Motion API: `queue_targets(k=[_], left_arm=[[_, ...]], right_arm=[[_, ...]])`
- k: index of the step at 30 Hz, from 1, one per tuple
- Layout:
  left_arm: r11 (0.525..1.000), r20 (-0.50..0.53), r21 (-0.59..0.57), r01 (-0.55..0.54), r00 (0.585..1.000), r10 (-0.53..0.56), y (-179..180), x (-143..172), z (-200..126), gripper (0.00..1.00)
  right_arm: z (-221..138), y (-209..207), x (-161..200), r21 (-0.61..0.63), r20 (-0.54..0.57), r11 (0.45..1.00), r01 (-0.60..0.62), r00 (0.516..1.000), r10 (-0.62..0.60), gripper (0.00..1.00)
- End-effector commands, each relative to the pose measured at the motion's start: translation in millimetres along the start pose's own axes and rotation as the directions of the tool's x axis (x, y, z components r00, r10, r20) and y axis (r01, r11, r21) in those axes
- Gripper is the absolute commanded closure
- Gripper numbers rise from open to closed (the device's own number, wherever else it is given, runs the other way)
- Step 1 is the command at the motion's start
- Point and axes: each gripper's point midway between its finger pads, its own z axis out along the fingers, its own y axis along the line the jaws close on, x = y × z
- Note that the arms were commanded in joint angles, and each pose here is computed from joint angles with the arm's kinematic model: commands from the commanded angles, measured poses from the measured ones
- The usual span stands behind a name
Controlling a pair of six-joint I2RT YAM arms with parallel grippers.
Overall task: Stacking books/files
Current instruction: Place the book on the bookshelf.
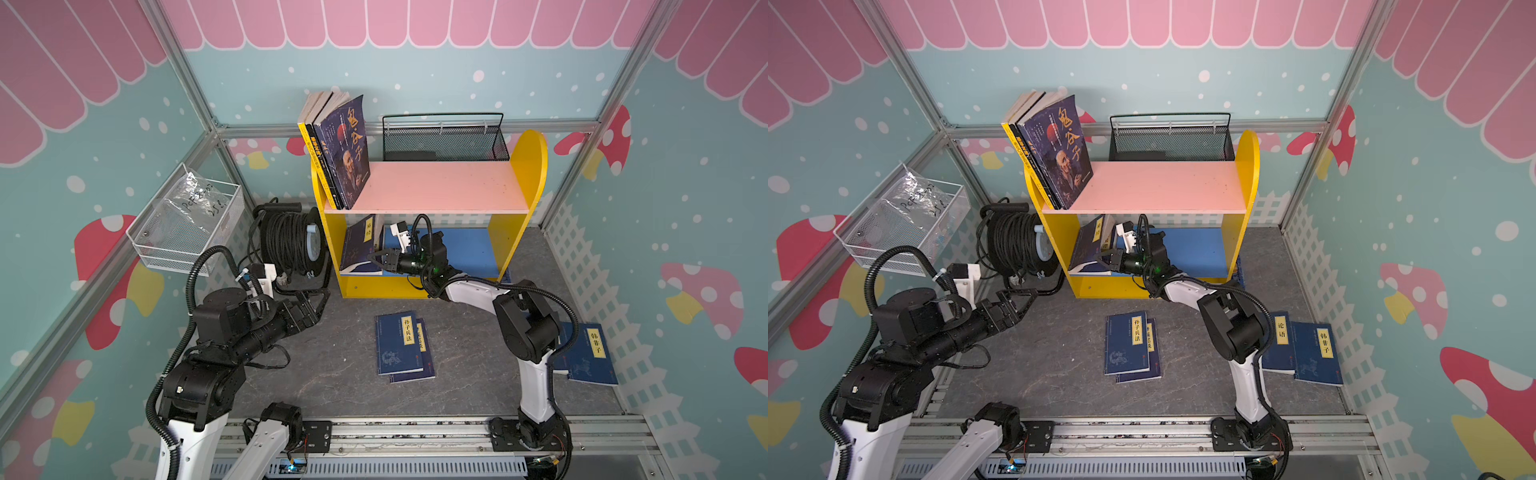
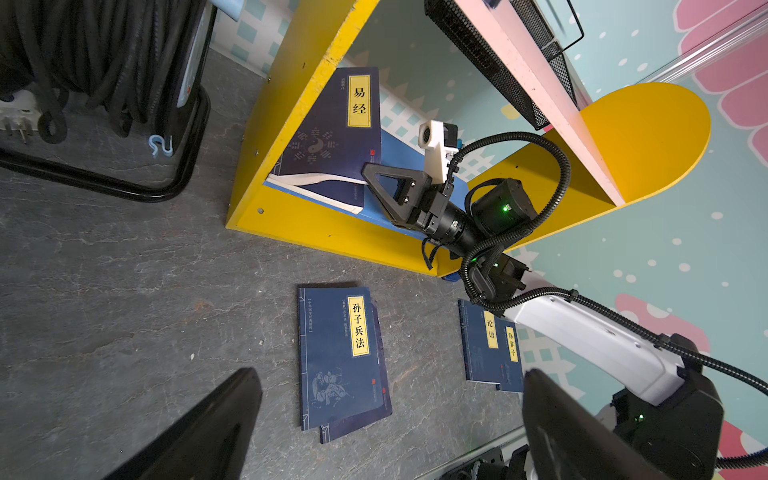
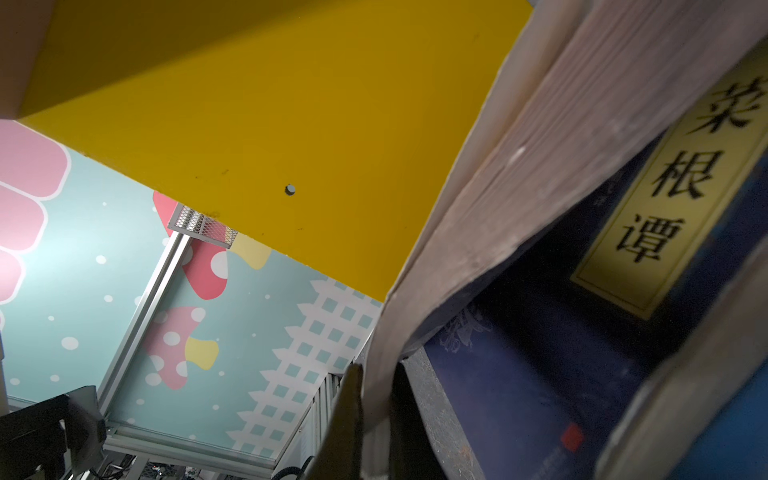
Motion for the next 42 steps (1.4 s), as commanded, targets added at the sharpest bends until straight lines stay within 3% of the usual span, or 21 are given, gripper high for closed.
queue_targets(k=[1, 6, 12, 26, 36, 42], left_arm=[[1.000, 0.006, -0.008, 0.015, 1.000, -0.015, 3, 2, -2, 0.01], [1.000, 0.008, -0.005, 0.021, 1.000, -0.020, 4, 3, -2, 0.01], [0.999, 0.009, 0.030, 0.033, 0.999, -0.033, -1, 3, 0, 0.01], [0.998, -0.003, 0.056, 0.034, 0.999, -0.033, -5, 2, 6, 0.01], [0.996, -0.005, 0.078, 0.041, 0.999, -0.040, -8, 1, 10, 0.01], [0.995, -0.024, 0.083, 0.047, 0.999, -0.045, -7, 4, 15, 0.01]], right_arm=[[6, -13, 32, 0.017, -0.085, 0.998, -0.058, 0.995, 0.059, 0.94], [4, -13, 34, 0.023, -0.086, 0.998, -0.065, 0.994, 0.066, 0.84], [0, -20, 37, 0.084, -0.098, 0.994, -0.065, 0.992, 0.073, 0.60], [-9, -10, 32, 0.108, -0.080, 0.992, -0.058, 0.995, 0.067, 0.42], [-26, -9, 35, 0.190, -0.051, 0.974, -0.123, 0.990, 0.135, 0.28], [-42, 3, 34, 0.207, -0.021, 0.971, -0.115, 0.992, 0.122, 0.25]])
